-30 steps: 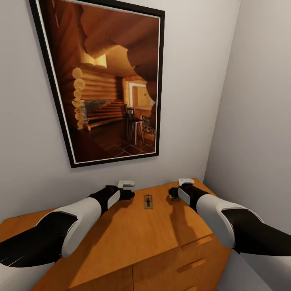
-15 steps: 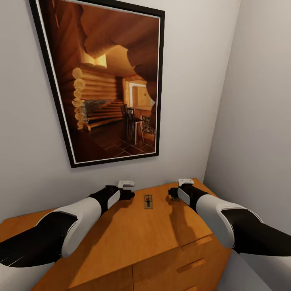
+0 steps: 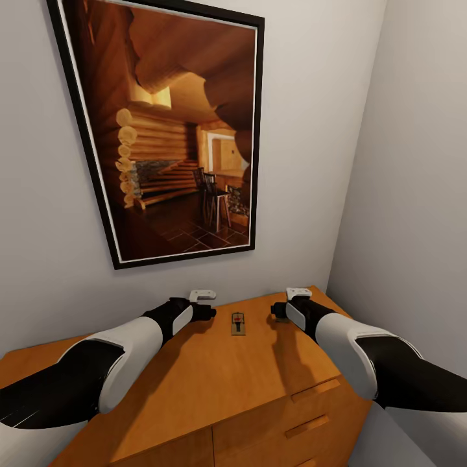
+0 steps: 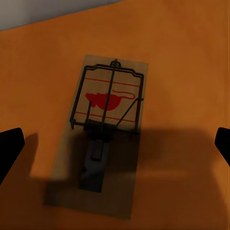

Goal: Take the four mousetraps from the cabinet in the bathroom and place them on the bathroom floor. Make sure all four end up on the same floor surface, and ensure that at least two of them are either under or directly next to the same bathroom sink.

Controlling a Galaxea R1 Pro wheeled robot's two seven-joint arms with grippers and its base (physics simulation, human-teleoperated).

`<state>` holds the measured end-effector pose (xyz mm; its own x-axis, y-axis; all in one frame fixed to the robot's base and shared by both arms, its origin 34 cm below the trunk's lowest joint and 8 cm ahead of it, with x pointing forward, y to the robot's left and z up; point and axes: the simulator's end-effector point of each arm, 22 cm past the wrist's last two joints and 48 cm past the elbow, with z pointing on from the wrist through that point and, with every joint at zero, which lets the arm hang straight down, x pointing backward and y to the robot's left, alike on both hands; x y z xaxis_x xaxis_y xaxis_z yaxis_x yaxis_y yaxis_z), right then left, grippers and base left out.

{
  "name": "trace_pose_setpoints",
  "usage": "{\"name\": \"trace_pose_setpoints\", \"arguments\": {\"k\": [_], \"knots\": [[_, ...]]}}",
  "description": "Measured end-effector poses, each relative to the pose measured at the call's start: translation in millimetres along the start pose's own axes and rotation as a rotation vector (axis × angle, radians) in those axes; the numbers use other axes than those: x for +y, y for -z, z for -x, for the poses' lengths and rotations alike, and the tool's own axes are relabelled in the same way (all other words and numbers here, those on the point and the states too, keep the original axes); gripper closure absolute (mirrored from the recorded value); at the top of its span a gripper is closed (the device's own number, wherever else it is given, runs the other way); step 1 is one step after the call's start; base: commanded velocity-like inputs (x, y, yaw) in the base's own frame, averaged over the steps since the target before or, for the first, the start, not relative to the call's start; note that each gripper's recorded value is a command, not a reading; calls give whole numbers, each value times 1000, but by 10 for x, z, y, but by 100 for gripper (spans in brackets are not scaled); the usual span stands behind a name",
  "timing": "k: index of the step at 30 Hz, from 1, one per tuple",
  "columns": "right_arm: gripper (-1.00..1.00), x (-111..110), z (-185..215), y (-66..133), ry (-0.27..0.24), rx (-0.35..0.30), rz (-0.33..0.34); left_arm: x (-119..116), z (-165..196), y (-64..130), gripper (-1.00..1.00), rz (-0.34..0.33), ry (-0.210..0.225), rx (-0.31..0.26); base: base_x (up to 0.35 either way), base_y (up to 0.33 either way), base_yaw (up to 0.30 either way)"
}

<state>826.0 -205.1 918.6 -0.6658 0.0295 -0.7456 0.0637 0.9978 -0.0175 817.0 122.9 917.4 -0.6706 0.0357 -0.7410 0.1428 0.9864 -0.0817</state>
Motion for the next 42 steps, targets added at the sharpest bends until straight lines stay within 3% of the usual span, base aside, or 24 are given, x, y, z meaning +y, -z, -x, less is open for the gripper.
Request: {"name": "trace_pose_setpoints", "arguments": {"k": [42], "knots": [[-100, 36, -164, -30, 4, 20, 3, 2, -1, 0, -100, 1, 0, 1, 0, 0, 0]]}}
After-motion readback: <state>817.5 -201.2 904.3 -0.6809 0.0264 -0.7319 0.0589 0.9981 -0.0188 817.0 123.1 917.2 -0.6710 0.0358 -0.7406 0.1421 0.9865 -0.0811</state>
